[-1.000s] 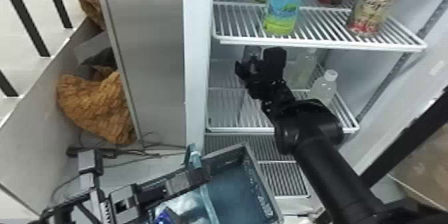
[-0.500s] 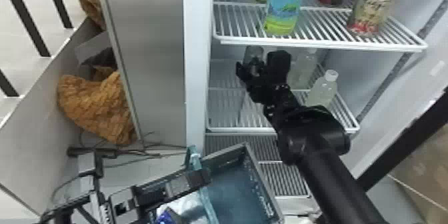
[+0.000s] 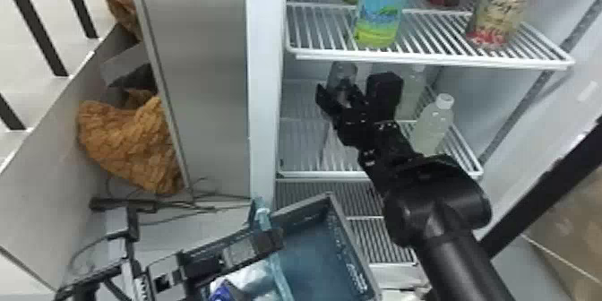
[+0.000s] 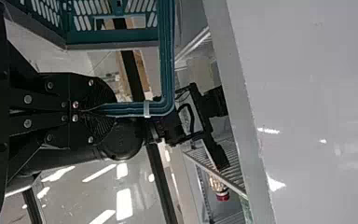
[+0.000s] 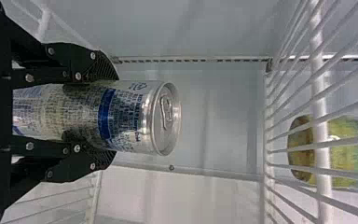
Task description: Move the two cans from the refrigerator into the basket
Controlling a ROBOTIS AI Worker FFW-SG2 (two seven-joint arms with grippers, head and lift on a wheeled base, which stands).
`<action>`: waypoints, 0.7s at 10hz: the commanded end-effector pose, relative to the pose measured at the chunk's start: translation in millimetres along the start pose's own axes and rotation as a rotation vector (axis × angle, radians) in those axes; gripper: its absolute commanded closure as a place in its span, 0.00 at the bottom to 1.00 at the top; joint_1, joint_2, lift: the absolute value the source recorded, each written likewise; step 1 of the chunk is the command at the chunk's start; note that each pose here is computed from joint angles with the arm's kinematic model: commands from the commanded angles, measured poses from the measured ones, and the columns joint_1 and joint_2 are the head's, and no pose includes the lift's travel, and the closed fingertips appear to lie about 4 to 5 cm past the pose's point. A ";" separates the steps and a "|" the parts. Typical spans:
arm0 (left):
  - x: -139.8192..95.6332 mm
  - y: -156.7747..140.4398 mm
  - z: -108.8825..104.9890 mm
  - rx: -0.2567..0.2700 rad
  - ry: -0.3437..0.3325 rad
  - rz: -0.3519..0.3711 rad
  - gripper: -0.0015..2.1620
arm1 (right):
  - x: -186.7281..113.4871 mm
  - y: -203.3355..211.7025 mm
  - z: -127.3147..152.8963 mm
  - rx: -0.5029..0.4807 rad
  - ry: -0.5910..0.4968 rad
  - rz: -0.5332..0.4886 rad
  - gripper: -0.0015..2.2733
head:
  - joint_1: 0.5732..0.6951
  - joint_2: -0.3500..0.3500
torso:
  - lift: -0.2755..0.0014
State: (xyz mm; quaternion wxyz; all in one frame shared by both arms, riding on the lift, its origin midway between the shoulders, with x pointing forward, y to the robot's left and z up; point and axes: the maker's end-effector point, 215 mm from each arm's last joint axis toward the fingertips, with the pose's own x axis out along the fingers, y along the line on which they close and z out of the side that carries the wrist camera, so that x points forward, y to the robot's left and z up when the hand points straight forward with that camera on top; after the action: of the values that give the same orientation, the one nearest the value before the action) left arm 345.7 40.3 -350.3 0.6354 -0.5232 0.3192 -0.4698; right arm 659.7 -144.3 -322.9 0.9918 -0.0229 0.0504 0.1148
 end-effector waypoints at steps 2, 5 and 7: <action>-1.3 1.2 -1.0 -0.003 -0.002 0.002 0.56 | -24.3 13.2 -2.9 0.031 0.018 0.027 0.56 | 1.00 0.34 | 0.20; -2.3 1.5 -0.7 -0.004 -0.005 0.003 0.56 | -60.8 34.9 -7.6 0.086 0.048 0.083 0.56 | 1.00 0.35 | 0.20; -2.8 2.0 -1.0 -0.006 -0.008 0.003 0.56 | -83.7 44.1 4.0 0.099 0.041 0.113 0.56 | 1.00 0.36 | 0.20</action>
State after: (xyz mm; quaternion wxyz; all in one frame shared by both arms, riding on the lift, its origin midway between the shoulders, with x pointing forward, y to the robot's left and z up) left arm 344.4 42.7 -352.8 0.6359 -0.5260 0.3191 -0.4659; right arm 575.6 -120.6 -317.2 0.9827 0.0270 0.0797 0.1648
